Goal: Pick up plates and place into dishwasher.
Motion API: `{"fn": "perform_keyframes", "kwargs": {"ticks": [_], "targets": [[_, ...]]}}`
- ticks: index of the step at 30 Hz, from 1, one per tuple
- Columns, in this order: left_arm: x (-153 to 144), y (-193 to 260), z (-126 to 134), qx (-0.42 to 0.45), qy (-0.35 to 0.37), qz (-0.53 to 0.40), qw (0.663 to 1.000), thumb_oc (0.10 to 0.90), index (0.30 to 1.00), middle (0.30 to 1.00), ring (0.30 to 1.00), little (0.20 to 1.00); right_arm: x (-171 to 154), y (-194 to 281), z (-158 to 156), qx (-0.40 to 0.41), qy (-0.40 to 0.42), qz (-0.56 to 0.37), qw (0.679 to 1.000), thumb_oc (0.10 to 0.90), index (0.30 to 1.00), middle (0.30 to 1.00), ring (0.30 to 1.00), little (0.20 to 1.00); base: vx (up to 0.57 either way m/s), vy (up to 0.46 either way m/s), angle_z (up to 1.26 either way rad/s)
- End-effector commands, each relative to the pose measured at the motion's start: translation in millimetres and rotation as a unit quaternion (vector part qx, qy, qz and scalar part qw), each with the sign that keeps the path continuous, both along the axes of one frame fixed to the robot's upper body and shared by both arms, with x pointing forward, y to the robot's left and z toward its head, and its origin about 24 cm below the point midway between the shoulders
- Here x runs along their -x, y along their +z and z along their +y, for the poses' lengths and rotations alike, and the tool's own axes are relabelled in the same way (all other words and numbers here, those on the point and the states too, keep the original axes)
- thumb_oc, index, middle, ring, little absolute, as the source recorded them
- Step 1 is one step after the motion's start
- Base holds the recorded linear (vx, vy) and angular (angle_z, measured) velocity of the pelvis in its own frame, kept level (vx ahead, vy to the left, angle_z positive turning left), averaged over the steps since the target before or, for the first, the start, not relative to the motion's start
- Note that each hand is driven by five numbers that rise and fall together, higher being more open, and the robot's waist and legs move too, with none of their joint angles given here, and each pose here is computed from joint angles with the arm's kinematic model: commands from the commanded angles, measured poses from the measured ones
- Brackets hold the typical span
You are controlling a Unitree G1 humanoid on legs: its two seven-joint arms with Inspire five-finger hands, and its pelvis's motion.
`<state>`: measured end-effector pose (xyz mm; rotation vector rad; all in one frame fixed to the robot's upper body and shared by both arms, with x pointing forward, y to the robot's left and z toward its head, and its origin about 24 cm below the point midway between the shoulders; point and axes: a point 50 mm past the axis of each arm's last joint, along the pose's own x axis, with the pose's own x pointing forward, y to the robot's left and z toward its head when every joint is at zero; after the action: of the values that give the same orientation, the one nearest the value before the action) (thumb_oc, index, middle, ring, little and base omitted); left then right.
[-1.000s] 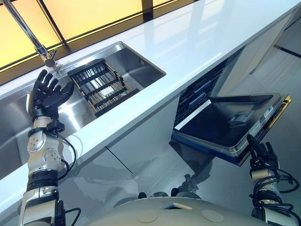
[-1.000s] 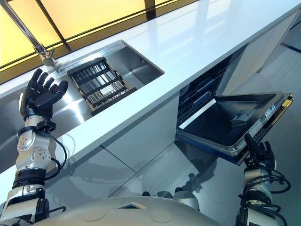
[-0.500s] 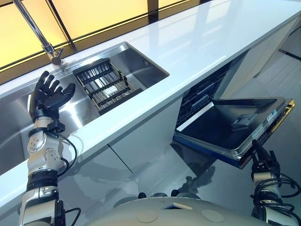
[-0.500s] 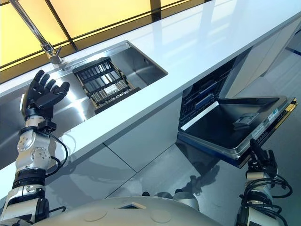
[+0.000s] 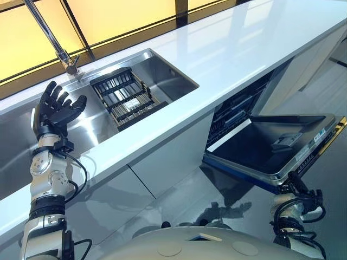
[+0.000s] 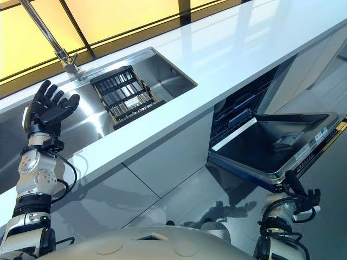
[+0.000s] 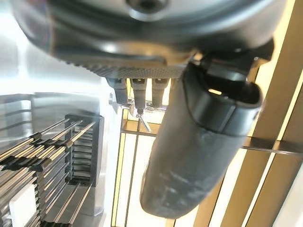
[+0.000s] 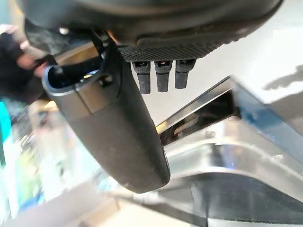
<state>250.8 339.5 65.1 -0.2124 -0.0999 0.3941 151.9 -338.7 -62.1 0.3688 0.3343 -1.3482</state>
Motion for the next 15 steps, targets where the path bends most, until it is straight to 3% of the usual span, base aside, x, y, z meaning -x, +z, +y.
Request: {"fn": "perform_keyframes", "kwargs": {"ticks": [1, 6, 15], "targets": [[-6, 65, 17, -0.073, 0.014, -0.131, 0.989, 0.800, 0.900, 0.900, 0.900, 0.900, -21, 71, -31, 0.210, 0.011, -0.087, 0.974, 0.800, 0.900, 0.900, 0.900, 0.900, -0.04, 0.037, -0.01], [1, 60, 23, -0.071, 0.034, -0.133, 0.988, 0.800, 0.900, 0.900, 0.900, 0.900, 1, 74, -48, 0.221, -0.034, -0.084, 0.971, 0.800, 0.900, 0.900, 0.900, 0.900, -0.04, 0.041, -0.01], [5, 61, 28, -0.071, 0.051, -0.143, 0.986, 0.800, 0.900, 0.900, 0.900, 0.900, 13, 49, -48, 0.172, -0.014, -0.022, 0.985, 0.800, 0.900, 0.900, 0.900, 0.900, -0.02, 0.029, -0.03]]}}
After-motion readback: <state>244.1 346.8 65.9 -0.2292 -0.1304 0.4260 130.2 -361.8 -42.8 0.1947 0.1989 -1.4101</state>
